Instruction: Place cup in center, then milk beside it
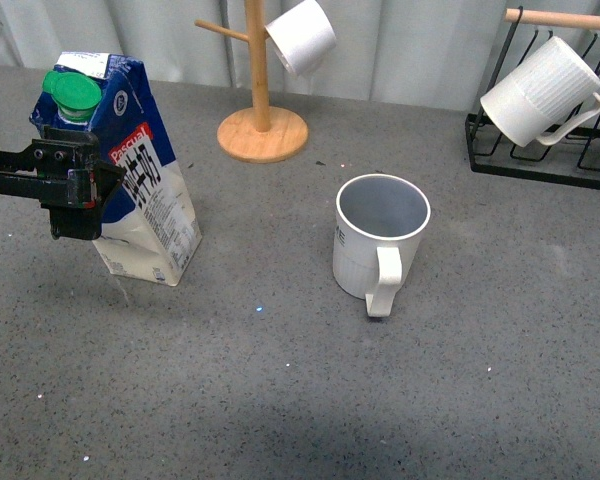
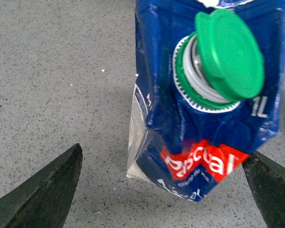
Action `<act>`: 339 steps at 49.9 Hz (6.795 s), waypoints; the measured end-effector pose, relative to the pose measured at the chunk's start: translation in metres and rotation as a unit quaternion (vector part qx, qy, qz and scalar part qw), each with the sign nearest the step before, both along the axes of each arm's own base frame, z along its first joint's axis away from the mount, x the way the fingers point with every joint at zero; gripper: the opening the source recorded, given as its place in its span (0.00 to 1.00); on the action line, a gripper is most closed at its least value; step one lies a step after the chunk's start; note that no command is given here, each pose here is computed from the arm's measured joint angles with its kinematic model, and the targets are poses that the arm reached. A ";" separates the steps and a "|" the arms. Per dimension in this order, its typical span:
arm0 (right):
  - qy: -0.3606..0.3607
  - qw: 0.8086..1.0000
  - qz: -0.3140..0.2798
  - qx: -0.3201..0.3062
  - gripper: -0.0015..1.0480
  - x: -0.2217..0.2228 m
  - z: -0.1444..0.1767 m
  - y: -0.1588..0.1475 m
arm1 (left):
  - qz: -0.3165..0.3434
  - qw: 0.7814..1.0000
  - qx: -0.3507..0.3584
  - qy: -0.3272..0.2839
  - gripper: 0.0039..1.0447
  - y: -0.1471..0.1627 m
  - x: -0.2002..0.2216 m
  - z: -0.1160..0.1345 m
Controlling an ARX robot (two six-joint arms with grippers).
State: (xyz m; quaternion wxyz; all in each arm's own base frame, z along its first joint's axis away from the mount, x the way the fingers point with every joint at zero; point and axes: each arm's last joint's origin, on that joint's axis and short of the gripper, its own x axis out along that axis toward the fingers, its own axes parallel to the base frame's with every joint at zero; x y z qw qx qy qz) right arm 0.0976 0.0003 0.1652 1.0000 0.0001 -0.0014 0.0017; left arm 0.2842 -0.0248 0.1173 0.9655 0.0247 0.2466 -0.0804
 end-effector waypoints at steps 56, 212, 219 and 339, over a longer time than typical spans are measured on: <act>0.000 1.000 0.000 0.000 0.91 0.000 0.000 0.000 | 0.011 0.998 -0.057 -0.039 0.04 -0.046 -0.005 0.014; 0.000 1.000 0.000 0.000 0.91 0.000 0.000 0.000 | 0.069 0.968 -0.031 -0.239 0.04 0.016 -0.129 0.045; 0.000 1.000 0.000 0.000 0.91 0.000 0.000 0.000 | 0.082 0.967 -0.028 -0.241 0.04 0.024 -0.137 0.046; 0.000 1.000 0.000 0.000 0.91 0.000 0.000 0.000 | 0.079 0.963 -0.028 -0.254 0.94 0.025 -0.187 0.053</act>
